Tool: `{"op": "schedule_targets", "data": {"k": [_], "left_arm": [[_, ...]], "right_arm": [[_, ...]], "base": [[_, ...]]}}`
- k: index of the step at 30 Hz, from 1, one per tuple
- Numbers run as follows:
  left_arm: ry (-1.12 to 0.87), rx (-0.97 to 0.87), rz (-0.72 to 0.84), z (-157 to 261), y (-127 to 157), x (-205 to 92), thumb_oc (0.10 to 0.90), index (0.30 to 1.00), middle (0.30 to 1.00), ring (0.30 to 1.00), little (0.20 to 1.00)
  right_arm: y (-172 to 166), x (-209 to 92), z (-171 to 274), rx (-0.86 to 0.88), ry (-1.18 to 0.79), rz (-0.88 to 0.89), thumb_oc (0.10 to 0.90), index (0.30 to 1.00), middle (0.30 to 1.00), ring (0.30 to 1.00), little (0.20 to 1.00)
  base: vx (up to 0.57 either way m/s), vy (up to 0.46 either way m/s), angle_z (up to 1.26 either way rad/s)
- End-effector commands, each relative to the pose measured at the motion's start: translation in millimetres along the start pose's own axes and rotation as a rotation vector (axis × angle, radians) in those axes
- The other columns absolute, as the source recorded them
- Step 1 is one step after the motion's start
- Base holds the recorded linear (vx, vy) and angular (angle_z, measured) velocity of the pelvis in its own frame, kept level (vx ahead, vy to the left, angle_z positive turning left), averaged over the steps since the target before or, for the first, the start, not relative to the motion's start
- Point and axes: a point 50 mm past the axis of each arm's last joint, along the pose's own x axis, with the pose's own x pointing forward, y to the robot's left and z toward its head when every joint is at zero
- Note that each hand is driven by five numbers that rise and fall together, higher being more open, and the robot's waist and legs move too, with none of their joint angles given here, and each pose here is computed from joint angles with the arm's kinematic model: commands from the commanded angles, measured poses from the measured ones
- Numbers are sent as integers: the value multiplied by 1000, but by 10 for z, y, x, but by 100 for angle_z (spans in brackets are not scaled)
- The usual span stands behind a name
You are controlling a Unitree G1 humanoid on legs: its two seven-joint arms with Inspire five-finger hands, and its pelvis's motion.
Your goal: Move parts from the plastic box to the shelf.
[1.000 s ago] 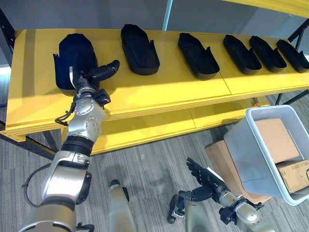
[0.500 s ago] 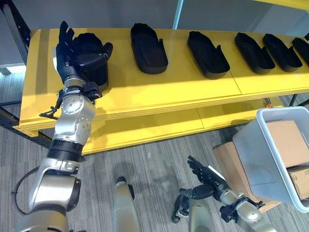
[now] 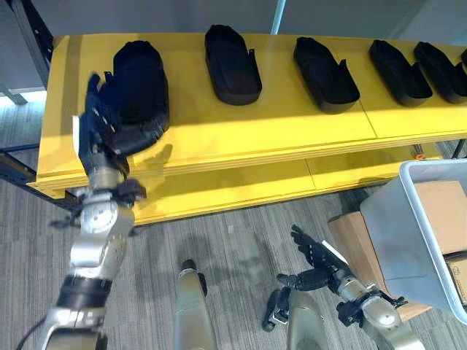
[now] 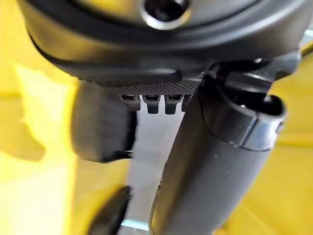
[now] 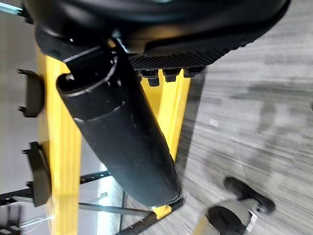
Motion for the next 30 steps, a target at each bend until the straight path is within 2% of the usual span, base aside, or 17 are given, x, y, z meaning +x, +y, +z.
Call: {"op": "schedule_targets", "data": {"k": [1,3,6,11,17,18,20,23,27,28,30], "left_arm": [[-316,75,-159,532,-259,59,900,1000,1000,1000,1000],[-304,154,-202,430,-284,-114,900,1000,1000,1000,1000],[-294,212,-229,372,-288,-203,900,1000,1000,1000,1000],[-255,192,-265,233,-324,-407,900,1000,1000,1000,1000],[-163,136,-264,71,-236,-616,900,1000,1000,1000,1000],[-138,138,-291,43,-228,-682,900,1000,1000,1000,1000],[-144,165,-309,63,-233,-705,900,1000,1000,1000,1000],[-37,62,-366,-37,-213,-931,900,1000,1000,1000,1000],[15,29,-368,-91,-179,-1009,900,1000,1000,1000,1000],[54,15,-368,-136,-155,-1060,900,1000,1000,1000,1000],[79,-6,-372,-159,-148,-1100,900,1000,1000,1000,1000]], "right_arm": [[-126,66,467,-71,-255,-54,900,1000,1000,1000,1000],[-155,98,525,-94,-282,-78,900,1000,1000,1000,1000],[-181,111,580,-110,-308,-90,900,1000,1000,1000,1000],[-230,136,682,-157,-353,-131,900,1000,1000,1000,1000],[-376,165,977,-351,-447,-232,900,1000,1000,1000,1000],[-432,215,1113,-455,-473,-268,900,1000,1000,1000,1000],[-470,243,1224,-508,-504,-298,900,1000,1000,1000,1000],[-543,467,1684,-709,-607,-383,900,1000,1000,1000,1000],[-567,538,1877,-810,-641,-413,900,1000,1000,1000,1000],[-606,603,2015,-928,-634,-413,900,1000,1000,1000,1000],[-630,617,2094,-961,-641,-426,900,1000,1000,1000,1000]], "base": [[0,0,0],[27,12,5],[36,8,12],[34,3,9],[29,-4,2],[26,-4,5],[24,-8,7],[8,-9,10],[-16,-3,17],[-13,-3,10],[-21,-5,10]]}}
